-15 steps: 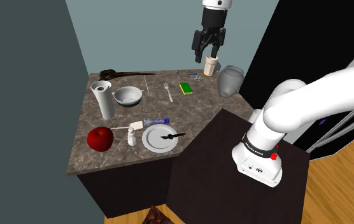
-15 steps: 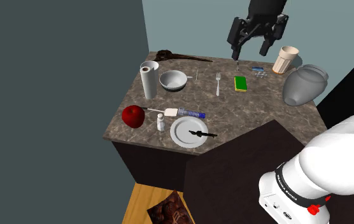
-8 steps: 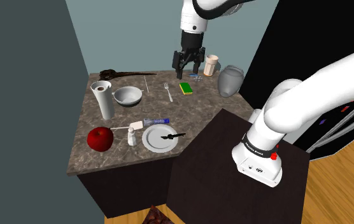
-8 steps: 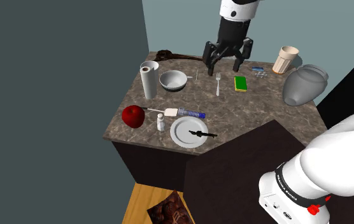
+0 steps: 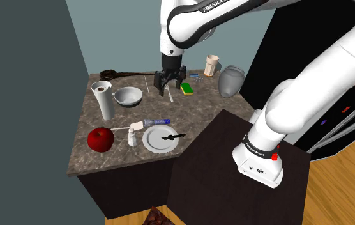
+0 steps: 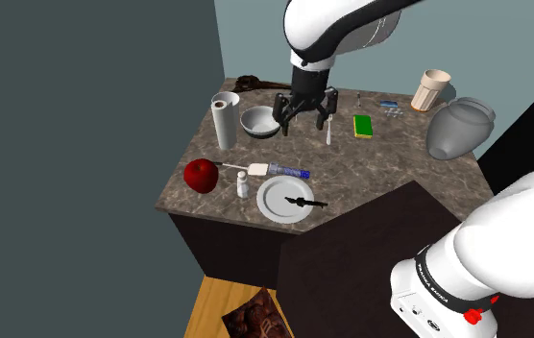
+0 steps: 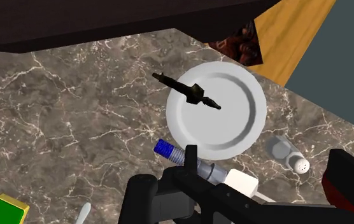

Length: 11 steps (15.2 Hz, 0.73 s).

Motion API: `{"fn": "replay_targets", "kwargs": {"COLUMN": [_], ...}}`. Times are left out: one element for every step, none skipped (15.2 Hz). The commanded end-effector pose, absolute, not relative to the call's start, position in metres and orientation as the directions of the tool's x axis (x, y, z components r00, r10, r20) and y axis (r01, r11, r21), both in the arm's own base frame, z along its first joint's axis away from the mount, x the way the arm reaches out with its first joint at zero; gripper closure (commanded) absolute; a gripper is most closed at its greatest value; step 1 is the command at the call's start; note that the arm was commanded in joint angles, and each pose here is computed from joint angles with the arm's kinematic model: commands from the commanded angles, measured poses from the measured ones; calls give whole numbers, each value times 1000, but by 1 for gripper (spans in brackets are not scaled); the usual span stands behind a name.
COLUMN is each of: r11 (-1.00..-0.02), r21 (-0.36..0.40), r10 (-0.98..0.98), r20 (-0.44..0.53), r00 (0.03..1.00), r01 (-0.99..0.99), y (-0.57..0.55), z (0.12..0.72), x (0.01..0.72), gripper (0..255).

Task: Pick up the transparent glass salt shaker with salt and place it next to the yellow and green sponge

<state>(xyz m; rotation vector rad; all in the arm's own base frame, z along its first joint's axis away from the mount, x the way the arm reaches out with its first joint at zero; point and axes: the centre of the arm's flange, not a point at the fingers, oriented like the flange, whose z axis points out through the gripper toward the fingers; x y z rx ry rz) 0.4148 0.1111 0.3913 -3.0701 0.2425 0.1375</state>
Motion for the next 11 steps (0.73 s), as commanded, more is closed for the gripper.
{"fn": "replay_targets", "kwargs": {"r11": [-986,-985,-985,-985,-985,-985,-985,-985,-985,-985,-984], "r21": [-55,-56,-57,-58,-60,-61,-62,-63,-64,-66,-67], "r10": [-154,-154,-154,-155,-155,-155,-155,-155,-155,-155,-155], "r20": [-95,-96,-98,-99,-101,-102,-104,-105,-107,-108,-109], "r00": [983,983,983,983,983,983,983,982,982,982,982], "r01": [-160,-160,-160,-161,-161,-161,-162,-162,-162,-162,-163], "y": [122,128,134,140,146,151,157,163,169,175,181], "z": [368,358,348,338,328,317,307,297,287,277,267], "x": [426,432,438,444,450,456,462,468,474,480,486], "gripper": [0,0,0,0,0,0,0,0,0,0,0]}}
